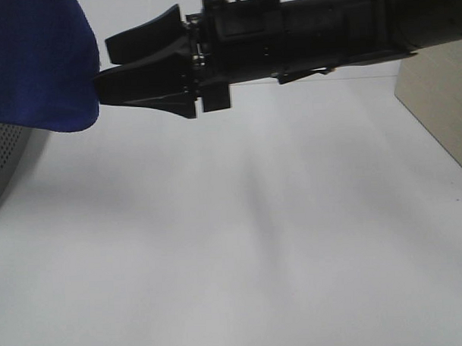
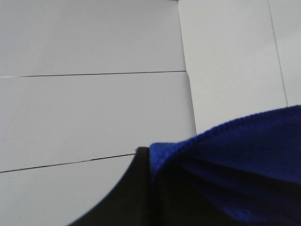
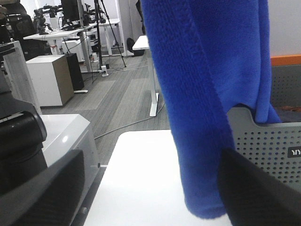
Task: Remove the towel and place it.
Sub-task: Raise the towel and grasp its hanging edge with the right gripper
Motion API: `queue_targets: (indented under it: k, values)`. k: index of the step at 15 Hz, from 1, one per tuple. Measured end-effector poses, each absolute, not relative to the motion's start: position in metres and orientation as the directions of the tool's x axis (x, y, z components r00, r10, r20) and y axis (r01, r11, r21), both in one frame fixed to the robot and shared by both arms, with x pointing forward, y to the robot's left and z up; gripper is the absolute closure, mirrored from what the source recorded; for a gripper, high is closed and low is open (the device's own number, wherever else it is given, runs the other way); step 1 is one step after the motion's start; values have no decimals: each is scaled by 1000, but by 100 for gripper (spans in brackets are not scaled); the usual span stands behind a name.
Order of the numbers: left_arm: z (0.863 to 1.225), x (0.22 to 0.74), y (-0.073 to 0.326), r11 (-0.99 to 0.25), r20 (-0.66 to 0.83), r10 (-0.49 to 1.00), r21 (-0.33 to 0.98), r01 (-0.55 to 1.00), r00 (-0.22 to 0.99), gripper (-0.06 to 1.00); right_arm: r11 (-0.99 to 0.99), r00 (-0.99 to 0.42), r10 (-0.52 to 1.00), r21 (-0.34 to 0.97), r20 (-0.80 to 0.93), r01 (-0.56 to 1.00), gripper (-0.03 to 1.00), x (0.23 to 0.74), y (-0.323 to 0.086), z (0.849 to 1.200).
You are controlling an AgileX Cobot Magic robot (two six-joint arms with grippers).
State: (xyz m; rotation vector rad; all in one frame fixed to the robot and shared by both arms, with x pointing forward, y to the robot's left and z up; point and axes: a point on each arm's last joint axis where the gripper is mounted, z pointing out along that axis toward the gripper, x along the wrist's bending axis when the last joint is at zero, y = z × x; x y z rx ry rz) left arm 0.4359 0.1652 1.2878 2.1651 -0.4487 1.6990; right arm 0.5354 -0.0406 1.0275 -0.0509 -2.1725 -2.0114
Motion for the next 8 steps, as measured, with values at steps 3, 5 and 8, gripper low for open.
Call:
queue_targets:
  k: [3, 5, 8]
  values:
    - [1288, 436, 165, -888, 973, -31, 78, -453, 230, 94, 115, -982, -72, 979, 176, 167, 20, 542, -18, 1023]
    - [1288, 436, 165, -888, 973, -31, 79, -453, 231, 94, 119, -978, -75, 975, 196, 186, 20, 549, -8, 1017]
    - [1288, 436, 165, -886, 972, -27, 85, -456, 233, 94, 126, -975, -79, 972, 210, 199, 20, 552, 2, 1012]
